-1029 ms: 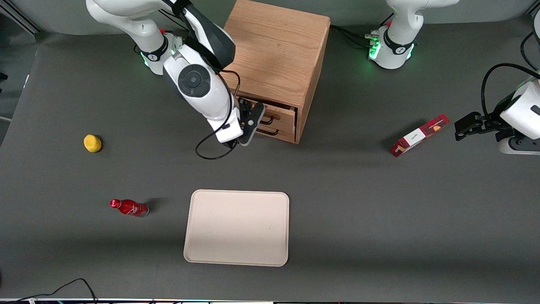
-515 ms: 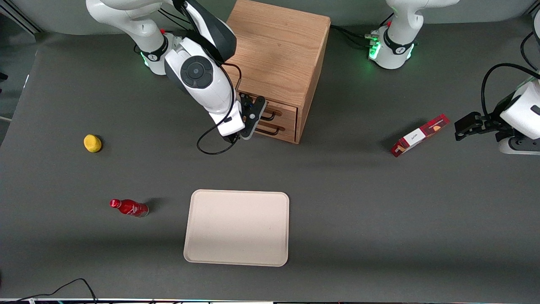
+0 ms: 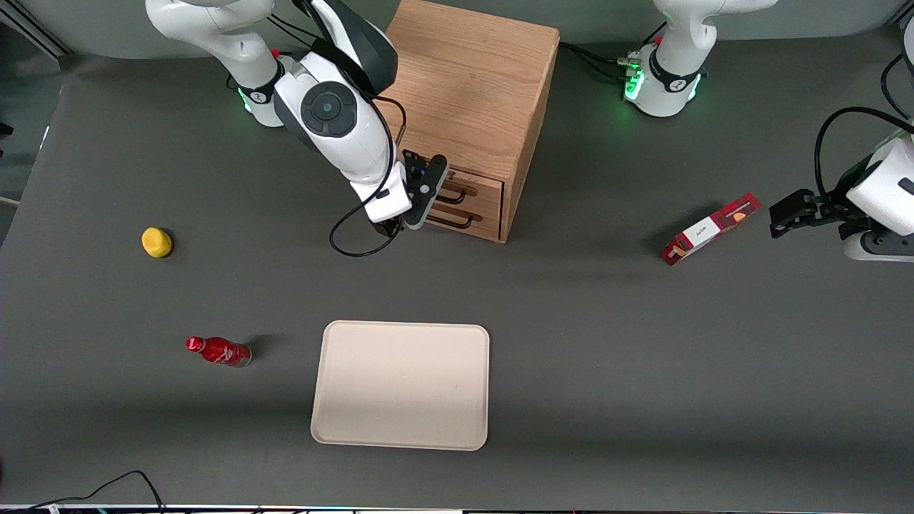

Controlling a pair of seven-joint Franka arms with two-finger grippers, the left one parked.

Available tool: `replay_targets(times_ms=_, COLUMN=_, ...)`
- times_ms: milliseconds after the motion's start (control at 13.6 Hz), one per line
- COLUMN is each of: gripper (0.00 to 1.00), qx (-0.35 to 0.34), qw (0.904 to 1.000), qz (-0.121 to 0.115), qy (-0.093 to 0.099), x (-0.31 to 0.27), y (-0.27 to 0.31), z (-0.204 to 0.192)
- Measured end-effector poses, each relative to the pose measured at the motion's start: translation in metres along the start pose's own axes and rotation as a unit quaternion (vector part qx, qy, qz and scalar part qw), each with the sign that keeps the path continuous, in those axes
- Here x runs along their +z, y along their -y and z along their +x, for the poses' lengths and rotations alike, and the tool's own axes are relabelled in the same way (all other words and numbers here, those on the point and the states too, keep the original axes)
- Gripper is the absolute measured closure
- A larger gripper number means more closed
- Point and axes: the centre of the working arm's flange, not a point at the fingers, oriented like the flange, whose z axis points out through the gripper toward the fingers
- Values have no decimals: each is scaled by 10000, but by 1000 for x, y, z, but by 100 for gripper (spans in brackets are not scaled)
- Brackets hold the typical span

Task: Close top drawer

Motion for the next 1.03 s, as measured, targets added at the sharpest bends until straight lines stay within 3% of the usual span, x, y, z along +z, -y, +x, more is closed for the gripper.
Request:
replay_targets(times_ms=294, gripper=0, qx=143, qw=9998, qz=134, qy=-63, x=-10, y=-2, z=-3)
replay_targets(times_ms=662, gripper=0, qx=337, qw=9977, qz=422, qy=-401, x=-59, y=8, z=-1)
replay_targets(times_ms=1029, gripper=0, qx=658, qw=9939, qz=663, qy=-592, x=-102, y=-15, z=-12)
